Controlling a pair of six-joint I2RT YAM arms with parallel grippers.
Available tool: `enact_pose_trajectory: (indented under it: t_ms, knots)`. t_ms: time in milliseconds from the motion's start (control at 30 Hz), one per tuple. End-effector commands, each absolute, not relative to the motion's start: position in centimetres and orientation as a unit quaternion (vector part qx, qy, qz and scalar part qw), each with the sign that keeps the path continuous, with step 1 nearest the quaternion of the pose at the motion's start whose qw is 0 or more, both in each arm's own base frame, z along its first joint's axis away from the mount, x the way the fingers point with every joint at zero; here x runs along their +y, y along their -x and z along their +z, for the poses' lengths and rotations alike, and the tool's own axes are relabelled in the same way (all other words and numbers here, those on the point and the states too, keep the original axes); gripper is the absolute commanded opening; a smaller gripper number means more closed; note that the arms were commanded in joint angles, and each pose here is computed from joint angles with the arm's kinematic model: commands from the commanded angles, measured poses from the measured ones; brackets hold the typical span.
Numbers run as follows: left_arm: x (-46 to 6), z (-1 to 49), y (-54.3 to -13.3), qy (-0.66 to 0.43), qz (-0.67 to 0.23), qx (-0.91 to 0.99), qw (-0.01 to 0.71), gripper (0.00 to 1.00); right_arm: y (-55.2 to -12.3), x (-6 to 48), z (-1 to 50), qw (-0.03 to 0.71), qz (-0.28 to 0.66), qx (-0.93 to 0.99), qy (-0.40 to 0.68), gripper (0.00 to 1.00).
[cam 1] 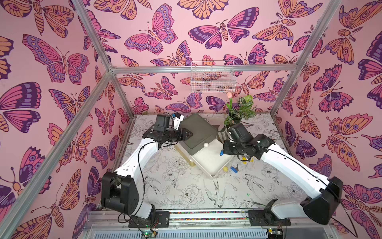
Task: Take the keys out of the drawer
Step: Place the key at the center of the board.
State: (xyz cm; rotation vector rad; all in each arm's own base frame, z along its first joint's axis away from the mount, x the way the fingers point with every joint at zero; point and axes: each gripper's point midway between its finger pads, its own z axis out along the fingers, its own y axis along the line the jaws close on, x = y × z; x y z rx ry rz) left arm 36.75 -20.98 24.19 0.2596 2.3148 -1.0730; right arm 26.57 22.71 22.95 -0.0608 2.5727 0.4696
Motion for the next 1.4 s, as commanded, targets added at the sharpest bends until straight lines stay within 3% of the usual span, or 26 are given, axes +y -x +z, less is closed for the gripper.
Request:
enact_pose_trajectory:
  t_ms: [0,233,567,1367]
  knots:
    - [-20.8,25.5,-35.7,-0.088,-0.417,0.861,0.279,0.40,-24.9,19.5,22.8,0.264,0.133,0.955,0.010,0.00]
    - [-21.6,26.6,-34.5,-0.097,-0.434,0.851,0.280,0.41,-22.0,14.8,21.4,0.255,0.116,0.960,-0.027,0.00]
    - [-23.4,26.1,-33.2,-0.124,-0.441,0.848,0.264,0.43,-20.4,11.6,15.2,0.196,0.115,0.971,-0.080,0.00]
    - [-24.2,24.5,-32.8,-0.135,-0.441,0.853,0.244,0.46,-21.5,13.0,6.7,0.103,0.125,0.982,-0.100,0.00]
